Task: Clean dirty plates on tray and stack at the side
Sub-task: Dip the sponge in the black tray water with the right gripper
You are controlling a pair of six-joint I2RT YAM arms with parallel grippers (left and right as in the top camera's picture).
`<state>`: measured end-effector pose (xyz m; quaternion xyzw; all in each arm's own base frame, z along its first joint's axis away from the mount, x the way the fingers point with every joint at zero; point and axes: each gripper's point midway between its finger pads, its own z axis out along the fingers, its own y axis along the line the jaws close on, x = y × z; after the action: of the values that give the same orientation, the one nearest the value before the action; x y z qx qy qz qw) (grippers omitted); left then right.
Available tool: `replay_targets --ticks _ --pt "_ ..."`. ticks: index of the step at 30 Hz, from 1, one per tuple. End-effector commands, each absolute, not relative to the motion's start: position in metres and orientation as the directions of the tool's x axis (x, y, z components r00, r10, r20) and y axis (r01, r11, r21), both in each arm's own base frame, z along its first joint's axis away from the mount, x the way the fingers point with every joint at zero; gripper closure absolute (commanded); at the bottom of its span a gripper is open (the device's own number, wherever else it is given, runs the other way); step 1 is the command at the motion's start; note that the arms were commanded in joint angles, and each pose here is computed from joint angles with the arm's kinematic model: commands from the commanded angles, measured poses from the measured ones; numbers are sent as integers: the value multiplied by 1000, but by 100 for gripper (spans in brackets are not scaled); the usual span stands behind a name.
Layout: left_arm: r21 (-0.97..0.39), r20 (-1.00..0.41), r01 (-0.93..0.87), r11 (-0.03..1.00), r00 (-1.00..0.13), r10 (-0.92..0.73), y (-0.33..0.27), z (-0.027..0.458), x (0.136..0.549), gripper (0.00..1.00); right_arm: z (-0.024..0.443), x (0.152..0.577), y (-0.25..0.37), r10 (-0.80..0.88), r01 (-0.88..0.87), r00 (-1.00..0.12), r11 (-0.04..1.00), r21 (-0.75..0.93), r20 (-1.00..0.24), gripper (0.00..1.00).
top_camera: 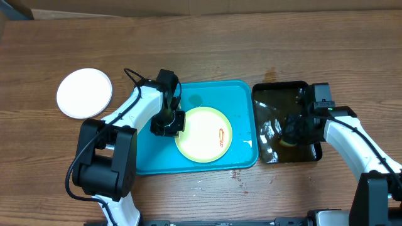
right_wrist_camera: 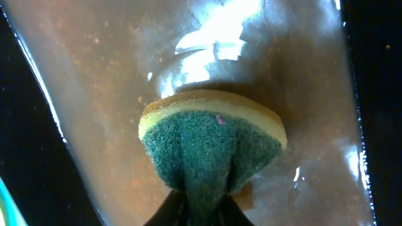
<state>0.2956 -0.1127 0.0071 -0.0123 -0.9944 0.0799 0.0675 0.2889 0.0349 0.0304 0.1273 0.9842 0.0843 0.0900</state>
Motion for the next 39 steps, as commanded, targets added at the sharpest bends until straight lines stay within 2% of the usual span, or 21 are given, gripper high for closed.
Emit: replay_targets --ticks 1,3,4,5,6,8,9,15,39 --pt "-149 120 36 988 -991 54 -112 9 294 93 31 291 40 246 210 -955 956 207 -168 65" --pt "-149 120 35 988 -991 54 -112 9 294 93 33 298 40 246 203 -950 955 216 -194 51" --pt "-149 120 35 988 -991 54 -112 9 294 93 33 301 41 248 202 -947 954 222 -204 51" --pt "-149 120 36 988 -991 54 -112 9 294 93 35 304 42 250 199 -944 952 234 -216 56" --pt "-149 119 36 988 -991 54 -112 9 295 93 37 310 46 249 187 -940 948 258 -233 72" --pt "-150 116 36 988 -992 54 -112 9 295 92 39 314 49 247 176 -937 945 276 -248 92" --pt "-150 115 36 988 -992 54 -112 9 296 92 39 316 51 246 173 -935 945 279 -255 96" --pt "-151 113 36 988 -992 53 -112 9 296 92 39 321 74 185 101 -941 953 285 -285 96" --pt "-149 119 35 988 -991 54 -112 9 294 92 30 303 130 183 108 -959 943 316 -218 96"
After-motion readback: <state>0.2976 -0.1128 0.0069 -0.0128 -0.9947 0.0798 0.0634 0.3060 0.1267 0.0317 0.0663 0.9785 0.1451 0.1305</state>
